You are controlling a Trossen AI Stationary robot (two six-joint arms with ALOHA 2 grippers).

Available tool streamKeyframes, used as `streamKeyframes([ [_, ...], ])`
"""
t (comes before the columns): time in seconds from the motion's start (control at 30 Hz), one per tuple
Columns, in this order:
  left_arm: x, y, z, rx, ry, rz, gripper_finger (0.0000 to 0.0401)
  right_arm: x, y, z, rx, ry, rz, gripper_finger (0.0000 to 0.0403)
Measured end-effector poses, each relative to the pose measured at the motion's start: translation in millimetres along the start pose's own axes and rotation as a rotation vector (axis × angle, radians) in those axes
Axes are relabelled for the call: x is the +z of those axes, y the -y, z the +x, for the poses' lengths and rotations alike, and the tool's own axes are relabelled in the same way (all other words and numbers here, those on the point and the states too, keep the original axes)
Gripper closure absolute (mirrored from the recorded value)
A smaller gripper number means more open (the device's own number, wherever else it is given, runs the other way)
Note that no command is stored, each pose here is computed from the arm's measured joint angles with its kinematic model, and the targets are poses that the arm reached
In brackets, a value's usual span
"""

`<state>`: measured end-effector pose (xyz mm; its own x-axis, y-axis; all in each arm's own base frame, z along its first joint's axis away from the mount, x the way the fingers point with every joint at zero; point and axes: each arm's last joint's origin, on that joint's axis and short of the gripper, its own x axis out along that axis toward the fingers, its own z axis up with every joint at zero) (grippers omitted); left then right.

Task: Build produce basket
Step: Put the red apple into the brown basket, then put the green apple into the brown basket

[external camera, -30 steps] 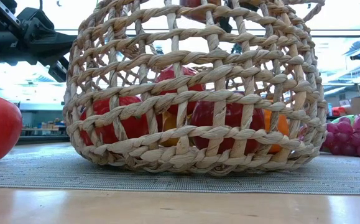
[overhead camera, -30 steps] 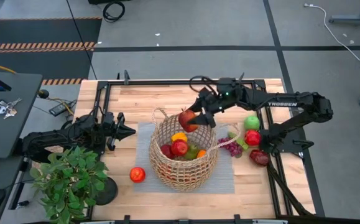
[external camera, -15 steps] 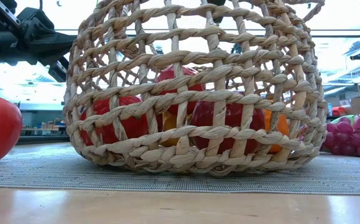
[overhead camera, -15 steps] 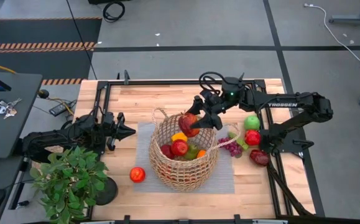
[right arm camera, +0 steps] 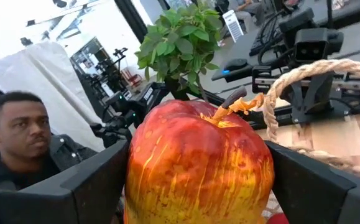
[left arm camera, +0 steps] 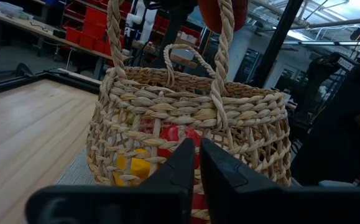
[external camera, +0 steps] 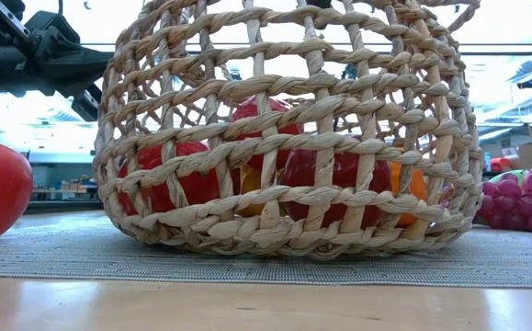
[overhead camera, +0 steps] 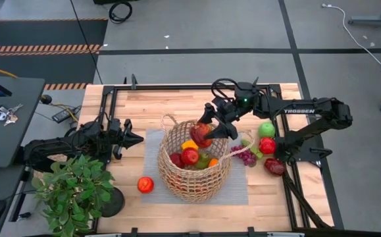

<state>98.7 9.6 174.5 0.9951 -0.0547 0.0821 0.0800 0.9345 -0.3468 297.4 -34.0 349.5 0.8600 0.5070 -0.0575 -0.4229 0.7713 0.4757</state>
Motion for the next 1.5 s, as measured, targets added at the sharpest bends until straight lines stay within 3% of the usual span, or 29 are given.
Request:
streamKeyframes([
  [0.13,0.1,0.0,0.0,0.000,0.000,0.000,0.0372,-5.8,-2.1,3.6,-0.016,-0.034,-0.081,0.0041],
  [0.23,0.1,0.0,0.0,0.000,0.000,0.000,0.0369,-14.2,0.7,9.1,-0.104,-0.069,-0.112,0.0041],
  [0.43,0.0,0.0,0.0,0.001,-0.001,0.000,0.0366,-34.0,18.2,27.0,-0.195,-0.162,-0.070,0.0043],
  [0.57,-0.1,0.0,0.0,0.000,-0.001,0.000,0.0371,-39.2,30.3,47.5,-0.267,-0.277,-0.044,0.0043],
  [0.7,-0.1,0.0,0.0,0.000,-0.001,0.000,0.0373,-32.4,38.1,71.8,-0.364,-0.382,-0.109,0.0043],
  [0.93,0.0,0.0,0.0,0.000,0.000,0.000,0.0365,-37.3,56.7,95.4,-0.413,-0.571,-0.143,0.0041],
  [1.17,0.0,0.0,0.0,0.000,0.000,0.000,0.0372,-40.0,68.1,96.6,-0.419,-0.575,-0.110,0.0031],
  [1.5,0.2,0.0,0.0,0.000,0.001,0.001,0.0365,-26.9,54.4,90.0,-0.419,-0.540,-0.124,0.0009],
])
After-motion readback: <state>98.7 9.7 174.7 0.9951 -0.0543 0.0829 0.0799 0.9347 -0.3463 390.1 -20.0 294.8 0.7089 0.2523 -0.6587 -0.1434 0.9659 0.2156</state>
